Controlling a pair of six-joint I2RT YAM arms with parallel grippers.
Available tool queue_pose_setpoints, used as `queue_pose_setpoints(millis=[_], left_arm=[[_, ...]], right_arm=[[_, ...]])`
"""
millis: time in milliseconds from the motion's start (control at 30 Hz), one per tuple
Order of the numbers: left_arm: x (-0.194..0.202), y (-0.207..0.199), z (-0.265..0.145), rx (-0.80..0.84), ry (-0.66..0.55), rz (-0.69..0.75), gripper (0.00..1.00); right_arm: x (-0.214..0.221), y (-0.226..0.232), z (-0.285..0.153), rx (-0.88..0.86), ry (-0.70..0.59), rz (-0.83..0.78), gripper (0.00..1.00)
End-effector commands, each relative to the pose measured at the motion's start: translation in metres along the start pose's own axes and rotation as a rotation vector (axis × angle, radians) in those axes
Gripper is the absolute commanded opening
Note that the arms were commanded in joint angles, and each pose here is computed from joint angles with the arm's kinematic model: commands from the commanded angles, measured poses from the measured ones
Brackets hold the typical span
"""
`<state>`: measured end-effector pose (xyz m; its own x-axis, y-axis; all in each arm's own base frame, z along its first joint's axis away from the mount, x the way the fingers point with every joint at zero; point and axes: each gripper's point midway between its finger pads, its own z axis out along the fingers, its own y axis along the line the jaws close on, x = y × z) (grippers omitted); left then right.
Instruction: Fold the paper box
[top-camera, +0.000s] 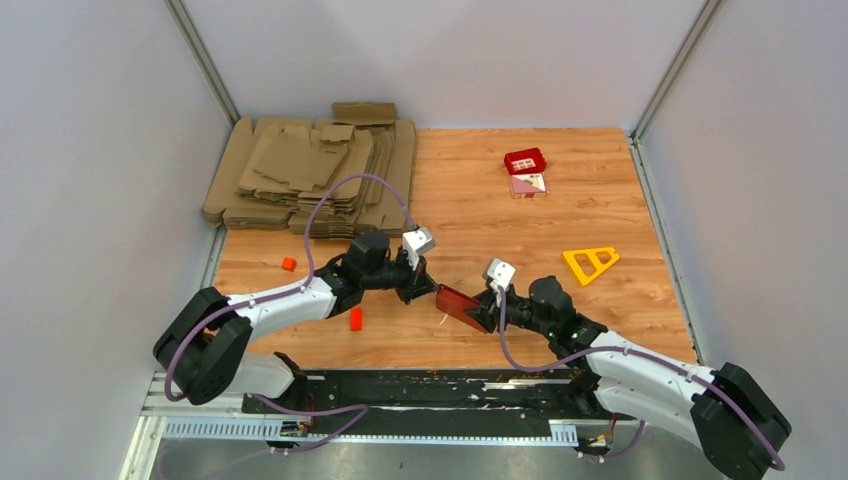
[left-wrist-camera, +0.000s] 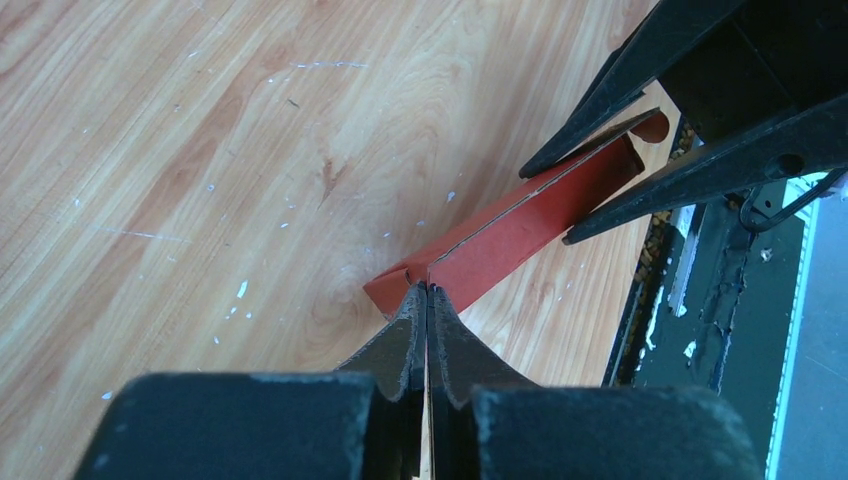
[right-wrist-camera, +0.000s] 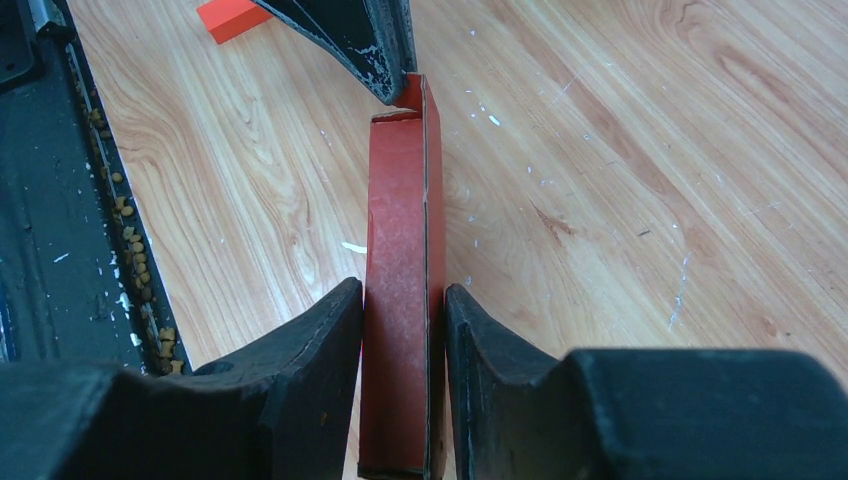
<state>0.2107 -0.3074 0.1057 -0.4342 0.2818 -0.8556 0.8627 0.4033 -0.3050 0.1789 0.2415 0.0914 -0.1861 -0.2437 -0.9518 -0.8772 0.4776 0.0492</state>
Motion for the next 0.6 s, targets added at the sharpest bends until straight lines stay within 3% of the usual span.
queue_pose_setpoints(millis=[0,367,567], left_arm=[[-0.01,-0.0077,0.002,0.039,-0.013,0.029,0.03],[-0.0142,-0.0156,-0.0011,0.074,-0.029,0.033,0.13],[-0.013,-0.014,-0.0006,0.066,-0.023,0.03,0.1]], right_arm=[[-0.0186,0.0021,0.0056,-0.019,-0.019,-0.037,0.36],[-0.0182,0.0015,0.0063,-0.009,-0.008,-0.041,0.36],[-0.0194,0.0017,0.0066,-0.009,-0.008,-0.04,0.36]])
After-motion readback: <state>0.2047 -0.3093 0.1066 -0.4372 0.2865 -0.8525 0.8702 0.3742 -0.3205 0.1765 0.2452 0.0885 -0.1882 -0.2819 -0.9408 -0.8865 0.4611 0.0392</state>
